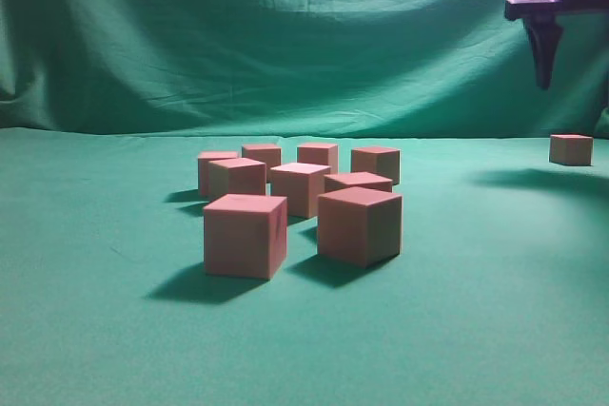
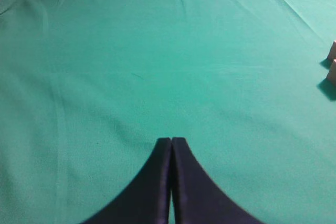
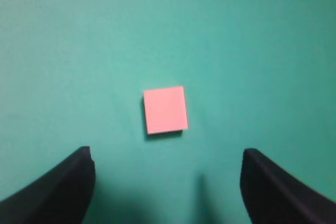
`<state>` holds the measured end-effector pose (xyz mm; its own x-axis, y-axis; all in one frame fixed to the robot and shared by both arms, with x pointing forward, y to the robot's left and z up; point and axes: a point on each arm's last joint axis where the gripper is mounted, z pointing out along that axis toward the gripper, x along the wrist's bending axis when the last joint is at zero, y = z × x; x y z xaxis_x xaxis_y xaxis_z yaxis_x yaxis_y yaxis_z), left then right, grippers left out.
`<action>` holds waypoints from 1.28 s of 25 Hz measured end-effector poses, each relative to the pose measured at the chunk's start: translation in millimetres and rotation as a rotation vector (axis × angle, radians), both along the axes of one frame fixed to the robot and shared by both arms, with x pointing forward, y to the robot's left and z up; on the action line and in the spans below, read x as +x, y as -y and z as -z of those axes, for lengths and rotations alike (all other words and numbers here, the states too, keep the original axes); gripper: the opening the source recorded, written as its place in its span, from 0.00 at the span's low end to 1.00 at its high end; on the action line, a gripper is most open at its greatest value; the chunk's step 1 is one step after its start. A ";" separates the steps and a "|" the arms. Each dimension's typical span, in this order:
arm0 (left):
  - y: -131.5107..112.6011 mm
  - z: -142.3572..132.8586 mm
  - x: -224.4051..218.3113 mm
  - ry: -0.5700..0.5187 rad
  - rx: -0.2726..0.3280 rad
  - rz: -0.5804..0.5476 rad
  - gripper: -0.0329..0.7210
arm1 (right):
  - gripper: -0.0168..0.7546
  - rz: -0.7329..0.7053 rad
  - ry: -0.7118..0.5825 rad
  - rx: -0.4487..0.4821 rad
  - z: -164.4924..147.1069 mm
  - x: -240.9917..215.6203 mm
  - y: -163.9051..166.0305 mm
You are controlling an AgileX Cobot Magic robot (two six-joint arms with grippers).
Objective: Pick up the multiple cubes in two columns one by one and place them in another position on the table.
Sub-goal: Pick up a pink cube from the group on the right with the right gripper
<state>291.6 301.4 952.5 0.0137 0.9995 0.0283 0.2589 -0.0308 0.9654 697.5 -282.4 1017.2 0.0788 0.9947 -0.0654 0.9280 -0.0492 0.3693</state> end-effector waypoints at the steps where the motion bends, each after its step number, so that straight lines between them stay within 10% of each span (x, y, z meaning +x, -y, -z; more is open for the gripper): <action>1: 0.0 0.0 0.0 0.000 0.000 0.000 0.04 | 0.75 0.002 -0.005 -0.001 3.9 6.8 -0.3; 26: 0.0 0.0 0.0 0.000 0.000 0.000 0.04 | 0.75 -0.082 -0.079 0.002 79.2 47.0 -5.7; 32: 0.0 0.0 0.0 0.000 0.000 0.000 0.04 | 0.36 -0.083 -0.080 0.005 80.7 47.5 -6.0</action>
